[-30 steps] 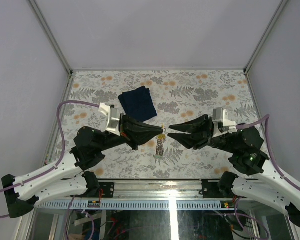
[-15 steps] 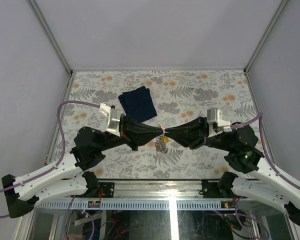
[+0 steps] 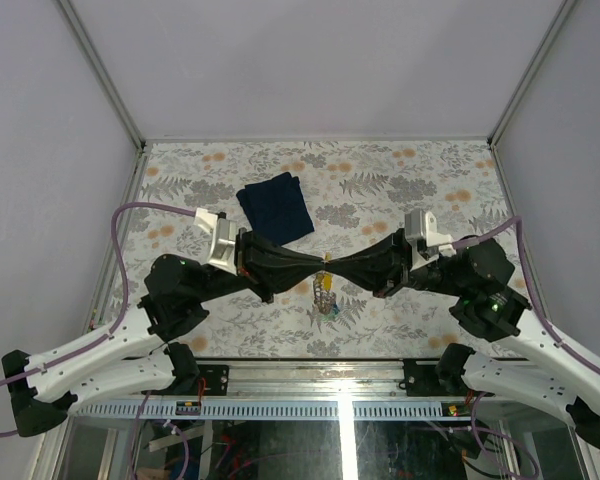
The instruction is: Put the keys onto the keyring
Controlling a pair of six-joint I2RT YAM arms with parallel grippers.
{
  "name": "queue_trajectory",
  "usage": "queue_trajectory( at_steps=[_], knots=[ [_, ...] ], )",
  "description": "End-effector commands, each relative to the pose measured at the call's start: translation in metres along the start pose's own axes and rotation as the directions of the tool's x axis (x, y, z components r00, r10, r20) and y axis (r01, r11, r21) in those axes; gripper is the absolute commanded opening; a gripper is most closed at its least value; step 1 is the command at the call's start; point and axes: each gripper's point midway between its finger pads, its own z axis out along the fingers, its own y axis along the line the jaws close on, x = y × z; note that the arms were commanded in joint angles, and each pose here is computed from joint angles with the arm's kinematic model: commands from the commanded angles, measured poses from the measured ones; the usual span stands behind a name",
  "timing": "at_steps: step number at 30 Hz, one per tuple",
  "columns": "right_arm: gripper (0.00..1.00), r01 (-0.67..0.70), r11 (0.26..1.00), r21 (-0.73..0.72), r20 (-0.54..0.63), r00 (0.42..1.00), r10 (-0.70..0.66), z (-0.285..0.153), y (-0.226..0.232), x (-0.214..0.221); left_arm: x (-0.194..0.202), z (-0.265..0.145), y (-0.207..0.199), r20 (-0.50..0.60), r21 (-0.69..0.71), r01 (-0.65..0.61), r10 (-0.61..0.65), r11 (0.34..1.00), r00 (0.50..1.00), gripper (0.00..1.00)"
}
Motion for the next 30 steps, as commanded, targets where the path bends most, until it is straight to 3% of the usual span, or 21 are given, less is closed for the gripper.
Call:
queue_trajectory(
  at_steps=[1,7,16,21,30],
  knots=[
    [0.00,0.068,0.997,-0.033,-0.030,0.997,-0.069,-0.002,0.008,-0.022,-0.028,0.004,-0.009,0.065,0.024,-0.045,0.043,0.999,0.997,0.07],
    [0.00,0.107,0.994,-0.007,-0.223,0.969,-0.106,-0.018,0.003,-0.013,-0.023,0.002,-0.009,-0.008,0.019,-0.075,0.075,0.997,0.997,0.19],
    [0.00,0.005,0.999,0.032,-0.602,0.798,0.016,-0.042,-0.001,0.010,0.007,0.003,-0.001,-0.176,0.019,-0.092,0.094,0.996,0.980,0.25],
    [0.00,-0.029,0.999,0.045,-0.672,0.739,0.052,-0.044,-0.002,0.008,0.016,0.004,-0.001,-0.212,0.039,-0.086,0.092,0.996,0.973,0.25],
    [0.00,-0.059,0.998,0.038,-0.724,0.686,0.069,-0.045,-0.001,0.013,0.024,0.007,-0.001,-0.244,0.062,-0.078,0.091,0.995,0.966,0.26]
  ],
)
